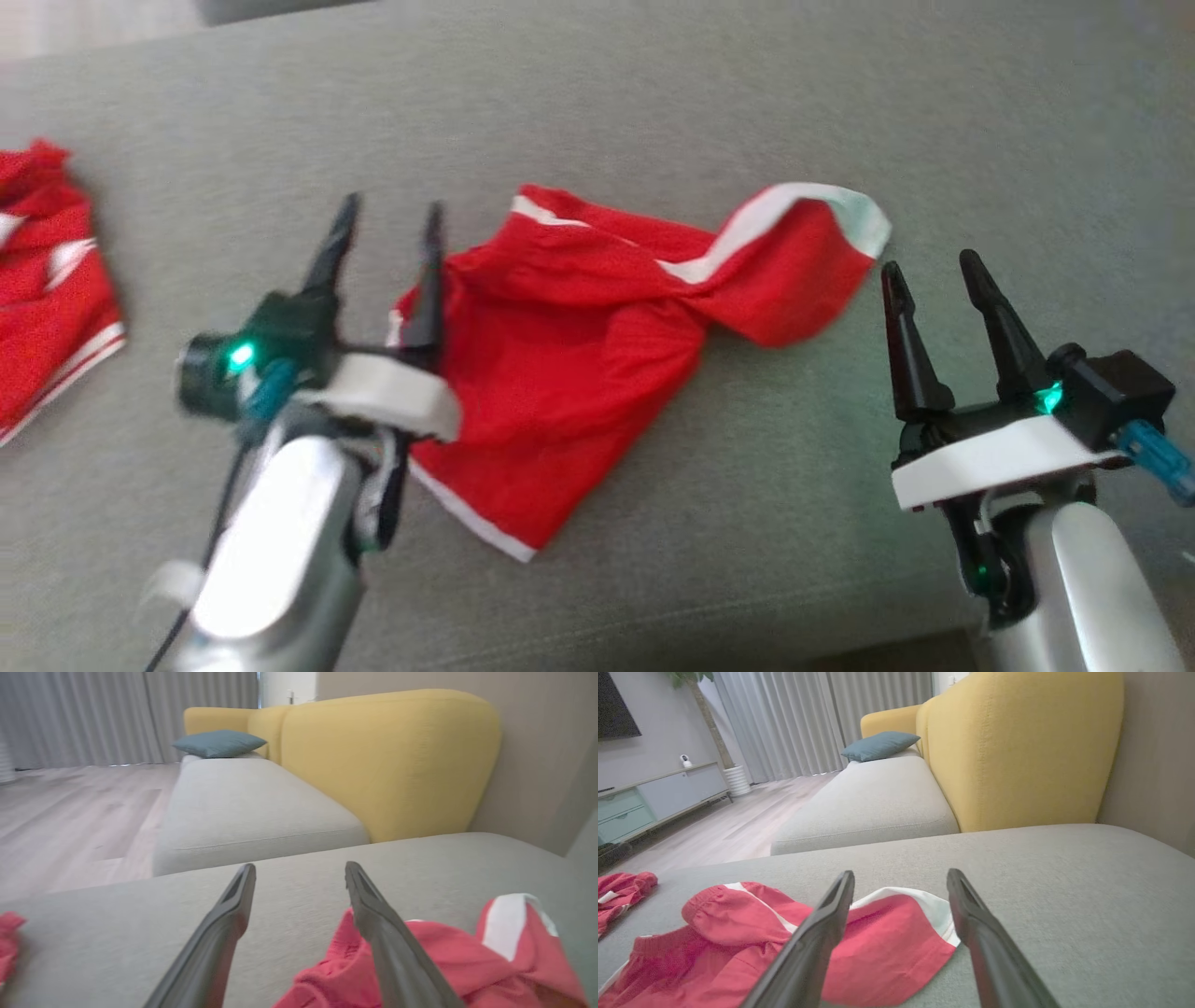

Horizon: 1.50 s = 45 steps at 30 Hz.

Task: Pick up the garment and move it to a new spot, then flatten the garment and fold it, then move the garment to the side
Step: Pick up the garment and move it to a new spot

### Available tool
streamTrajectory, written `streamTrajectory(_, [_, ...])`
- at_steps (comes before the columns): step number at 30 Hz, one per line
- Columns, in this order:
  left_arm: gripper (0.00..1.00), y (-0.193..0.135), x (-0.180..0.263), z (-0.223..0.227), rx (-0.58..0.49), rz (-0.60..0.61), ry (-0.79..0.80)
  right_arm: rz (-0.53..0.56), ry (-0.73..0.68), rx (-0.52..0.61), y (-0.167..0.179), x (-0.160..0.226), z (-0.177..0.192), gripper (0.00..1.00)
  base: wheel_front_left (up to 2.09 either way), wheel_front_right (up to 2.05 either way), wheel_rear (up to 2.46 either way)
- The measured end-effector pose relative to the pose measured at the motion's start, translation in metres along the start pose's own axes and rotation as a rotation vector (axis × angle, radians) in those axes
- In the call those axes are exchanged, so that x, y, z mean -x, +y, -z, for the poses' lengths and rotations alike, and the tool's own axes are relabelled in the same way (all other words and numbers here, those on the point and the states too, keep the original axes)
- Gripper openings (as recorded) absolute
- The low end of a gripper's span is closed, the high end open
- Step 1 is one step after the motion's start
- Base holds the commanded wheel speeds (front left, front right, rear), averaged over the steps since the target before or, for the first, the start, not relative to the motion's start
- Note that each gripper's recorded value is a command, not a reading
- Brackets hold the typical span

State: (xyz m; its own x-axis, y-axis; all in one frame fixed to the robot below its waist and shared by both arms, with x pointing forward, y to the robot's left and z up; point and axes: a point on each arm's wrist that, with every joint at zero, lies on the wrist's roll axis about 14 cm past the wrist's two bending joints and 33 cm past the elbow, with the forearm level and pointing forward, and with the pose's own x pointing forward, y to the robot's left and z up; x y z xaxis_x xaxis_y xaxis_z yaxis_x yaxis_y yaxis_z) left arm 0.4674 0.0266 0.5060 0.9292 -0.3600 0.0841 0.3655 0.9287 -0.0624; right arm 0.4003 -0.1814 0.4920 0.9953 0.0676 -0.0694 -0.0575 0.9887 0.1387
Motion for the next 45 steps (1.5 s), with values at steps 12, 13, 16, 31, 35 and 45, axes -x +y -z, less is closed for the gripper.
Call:
streamTrajectory(12, [1.00,0.092,0.079,-0.012,-0.063,-0.261,0.010,-0.105,0.005,0.008,0.034,0.003,-0.005,1.00,0.00,0.00,0.00])
streamTrajectory(13, [1.00,0.094,0.089,-0.009,-0.064,-0.263,0.024,-0.110,0.007,0.008,0.036,0.005,-0.006,1.00,0.00,0.00,0.00])
streamTrajectory(16, [1.00,0.091,0.095,-0.008,-0.062,-0.255,0.029,-0.113,0.001,0.010,0.037,0.007,-0.008,1.00,0.00,0.00,0.00])
streamTrajectory(31, [1.00,0.074,0.119,-0.003,-0.070,-0.213,0.054,-0.085,0.014,0.009,0.030,0.034,-0.008,1.00,0.00,0.00,0.00])
streamTrajectory(35, [1.00,0.074,0.118,-0.002,-0.073,-0.215,0.058,-0.084,0.017,0.008,0.030,0.034,-0.008,1.00,0.00,0.00,0.00])
streamTrajectory(45, [1.00,0.075,0.118,-0.002,-0.077,-0.218,0.057,-0.082,0.019,0.014,0.030,0.033,-0.007,1.00,0.00,0.00,0.00])
